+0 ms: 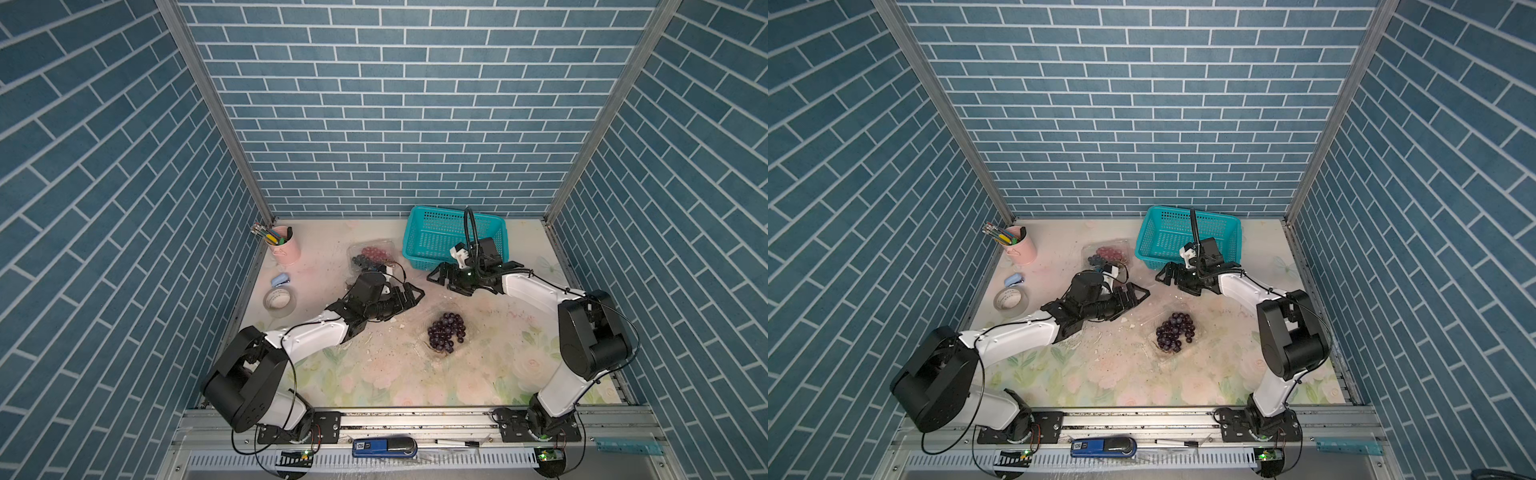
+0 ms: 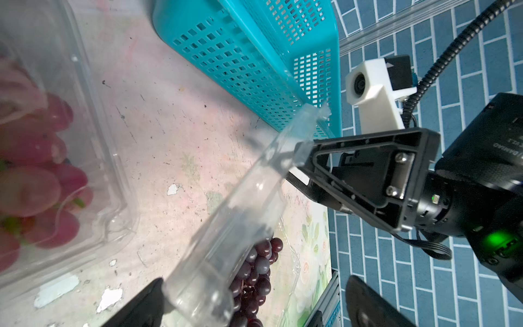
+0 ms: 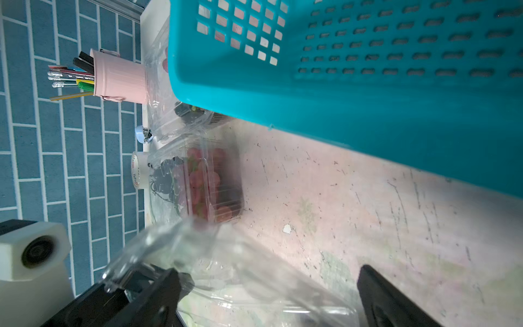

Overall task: Pack grapes into containers
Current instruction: Close the packing box at the center of the board.

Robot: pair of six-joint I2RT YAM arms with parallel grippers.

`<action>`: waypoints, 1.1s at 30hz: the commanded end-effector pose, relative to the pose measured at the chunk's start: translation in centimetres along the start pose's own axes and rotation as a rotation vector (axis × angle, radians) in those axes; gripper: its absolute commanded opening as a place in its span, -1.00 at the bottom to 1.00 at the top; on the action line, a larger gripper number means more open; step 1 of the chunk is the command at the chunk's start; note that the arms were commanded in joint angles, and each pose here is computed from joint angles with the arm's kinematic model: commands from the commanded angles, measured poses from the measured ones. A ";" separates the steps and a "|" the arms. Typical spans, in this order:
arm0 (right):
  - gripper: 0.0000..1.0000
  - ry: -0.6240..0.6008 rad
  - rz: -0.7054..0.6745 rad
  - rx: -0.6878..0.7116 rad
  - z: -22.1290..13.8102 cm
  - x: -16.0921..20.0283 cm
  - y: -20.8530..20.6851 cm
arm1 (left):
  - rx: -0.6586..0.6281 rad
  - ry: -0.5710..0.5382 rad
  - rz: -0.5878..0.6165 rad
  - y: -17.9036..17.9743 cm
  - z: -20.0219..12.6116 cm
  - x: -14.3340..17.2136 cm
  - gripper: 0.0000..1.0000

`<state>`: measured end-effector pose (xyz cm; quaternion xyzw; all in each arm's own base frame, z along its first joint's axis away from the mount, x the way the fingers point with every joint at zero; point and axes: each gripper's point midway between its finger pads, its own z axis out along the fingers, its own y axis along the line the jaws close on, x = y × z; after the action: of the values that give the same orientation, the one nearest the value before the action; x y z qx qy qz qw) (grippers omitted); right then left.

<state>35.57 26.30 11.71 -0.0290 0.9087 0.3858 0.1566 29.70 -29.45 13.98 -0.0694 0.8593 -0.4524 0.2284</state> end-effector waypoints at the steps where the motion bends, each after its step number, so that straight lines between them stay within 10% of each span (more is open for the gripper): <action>1: 0.97 0.010 -0.049 -0.015 -0.1 0.0 0.7 | -0.013 0.004 0.028 -0.1 -0.2 -0.2 0.99; 33: 0.97 -0.076 0.038 0.124 -8.3 4.1 -3.2 | 0.029 -0.002 0.062 -2.8 -0.5 -1.2 0.99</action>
<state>31.25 20.23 14.76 -0.0174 0.9115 0.3594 0.1994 29.84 -29.76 15.90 -0.0510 0.8591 -0.4515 0.2358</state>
